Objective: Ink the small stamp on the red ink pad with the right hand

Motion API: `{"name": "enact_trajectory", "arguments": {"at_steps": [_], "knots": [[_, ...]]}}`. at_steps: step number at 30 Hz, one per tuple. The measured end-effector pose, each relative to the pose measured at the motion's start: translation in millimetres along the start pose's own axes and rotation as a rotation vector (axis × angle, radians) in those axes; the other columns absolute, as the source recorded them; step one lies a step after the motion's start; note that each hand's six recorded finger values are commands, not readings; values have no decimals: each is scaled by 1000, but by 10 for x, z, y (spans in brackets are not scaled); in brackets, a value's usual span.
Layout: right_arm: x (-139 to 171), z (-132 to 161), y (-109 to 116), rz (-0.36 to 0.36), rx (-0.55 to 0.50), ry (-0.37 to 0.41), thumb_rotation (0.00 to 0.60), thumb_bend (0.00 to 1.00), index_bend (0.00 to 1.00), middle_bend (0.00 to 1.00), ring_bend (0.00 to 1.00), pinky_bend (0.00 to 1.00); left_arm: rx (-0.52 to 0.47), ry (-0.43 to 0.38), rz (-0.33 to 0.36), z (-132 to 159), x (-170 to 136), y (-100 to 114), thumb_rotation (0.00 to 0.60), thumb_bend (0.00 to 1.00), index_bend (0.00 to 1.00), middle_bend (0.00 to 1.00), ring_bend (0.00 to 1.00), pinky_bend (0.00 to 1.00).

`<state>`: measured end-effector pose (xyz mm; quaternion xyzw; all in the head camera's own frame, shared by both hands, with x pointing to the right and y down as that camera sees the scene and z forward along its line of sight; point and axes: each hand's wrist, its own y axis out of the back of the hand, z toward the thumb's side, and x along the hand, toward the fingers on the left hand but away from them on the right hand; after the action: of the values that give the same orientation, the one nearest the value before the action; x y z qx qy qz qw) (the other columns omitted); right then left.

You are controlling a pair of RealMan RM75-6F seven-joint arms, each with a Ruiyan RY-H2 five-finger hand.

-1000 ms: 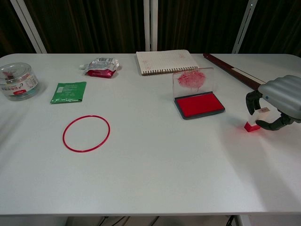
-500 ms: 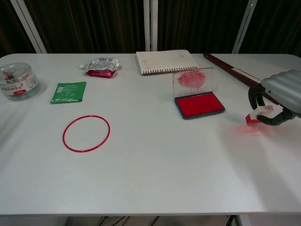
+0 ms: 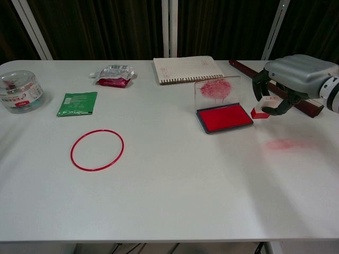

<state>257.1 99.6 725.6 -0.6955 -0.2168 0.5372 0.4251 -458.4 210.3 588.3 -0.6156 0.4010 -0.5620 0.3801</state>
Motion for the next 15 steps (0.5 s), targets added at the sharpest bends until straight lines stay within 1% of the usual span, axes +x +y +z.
{"name": "enact_trajectory", "arguments": {"at_steps": [2,6,10,15], "knots": [[-112,76,41,28,-1,15,600,282,625,564,904,1000,-2,4,-1,-18,2,-5,245,196,63,122,129,201],[-272,214,90,61,17,33,600,282,628,566,904,1000,-5,6,-5,-35,13,-19,244,196,62,122,129,201],[-360,333,61,90,16,41,600,284,631,569,904,1000,-6,7,-9,-49,17,-32,245,196,62,122,129,201],[-436,372,-3,115,21,29,600,286,632,571,904,1000,-6,12,-9,-73,16,-32,244,196,62,123,129,201]]}}
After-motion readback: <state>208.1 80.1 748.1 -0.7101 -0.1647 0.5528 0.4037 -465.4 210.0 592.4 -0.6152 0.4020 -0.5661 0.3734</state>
